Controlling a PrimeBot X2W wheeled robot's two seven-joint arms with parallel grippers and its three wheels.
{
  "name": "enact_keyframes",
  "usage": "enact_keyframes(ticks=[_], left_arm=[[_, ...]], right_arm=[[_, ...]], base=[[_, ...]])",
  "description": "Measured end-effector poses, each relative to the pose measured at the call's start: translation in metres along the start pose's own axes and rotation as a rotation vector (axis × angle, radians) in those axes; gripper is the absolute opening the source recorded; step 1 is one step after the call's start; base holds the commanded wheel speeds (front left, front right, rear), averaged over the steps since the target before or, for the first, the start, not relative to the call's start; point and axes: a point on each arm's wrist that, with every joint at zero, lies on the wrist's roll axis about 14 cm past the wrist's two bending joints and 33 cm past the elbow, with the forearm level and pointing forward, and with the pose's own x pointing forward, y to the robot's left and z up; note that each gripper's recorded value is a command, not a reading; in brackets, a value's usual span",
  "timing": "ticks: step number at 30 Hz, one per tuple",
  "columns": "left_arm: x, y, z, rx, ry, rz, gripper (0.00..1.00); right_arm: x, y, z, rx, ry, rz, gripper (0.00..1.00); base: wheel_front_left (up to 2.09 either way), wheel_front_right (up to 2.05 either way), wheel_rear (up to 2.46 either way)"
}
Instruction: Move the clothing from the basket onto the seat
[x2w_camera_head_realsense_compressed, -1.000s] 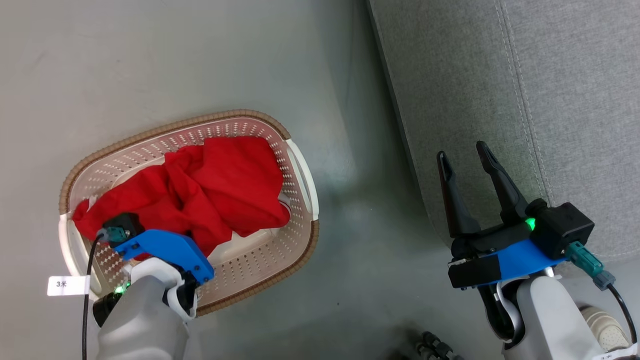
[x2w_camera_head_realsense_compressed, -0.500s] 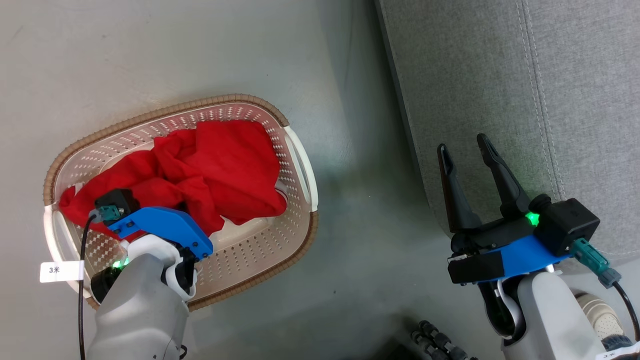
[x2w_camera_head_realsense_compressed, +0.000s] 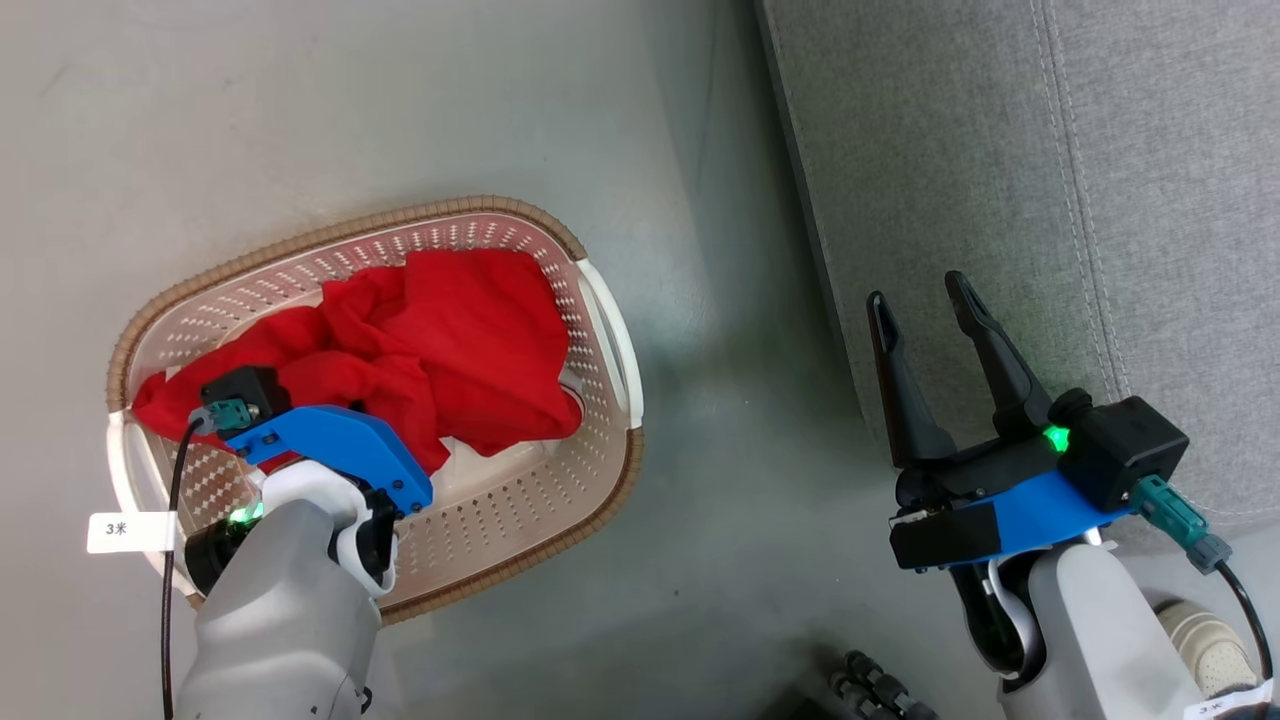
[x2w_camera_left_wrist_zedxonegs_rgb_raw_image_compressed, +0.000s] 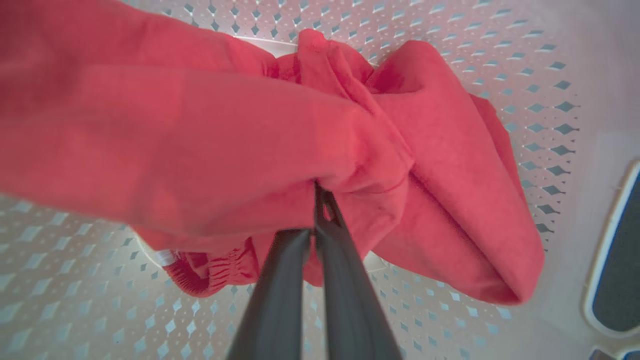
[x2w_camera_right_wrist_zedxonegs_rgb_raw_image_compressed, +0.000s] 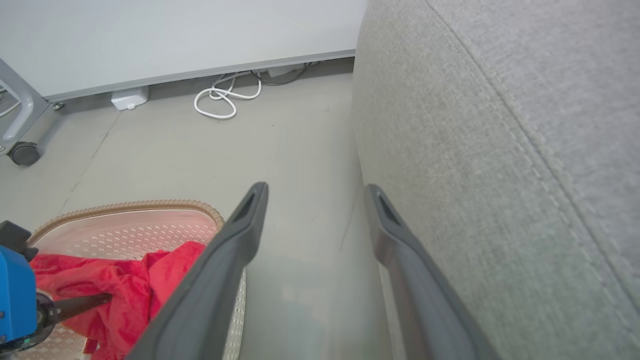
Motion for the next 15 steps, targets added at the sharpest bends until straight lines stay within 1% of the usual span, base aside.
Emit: enact_keyframes(ticks=[8, 15], left_arm=[[-0.018, -0.003, 0.001, 0.012, -0.006, -0.041, 0.0], [-0.054, -0.01, 0.009, 0.044, -0.058, -0.109, 0.0]], right_arm=[[-0.002, 0.006, 0.015, 0.006, -0.036, 0.018, 1.0], [-0.011, 0.019, 0.041, -0.006, -0.102, 0.053, 1.0]], base=[[0.0, 0.0, 0.0], [0.0, 0.0, 0.0]])
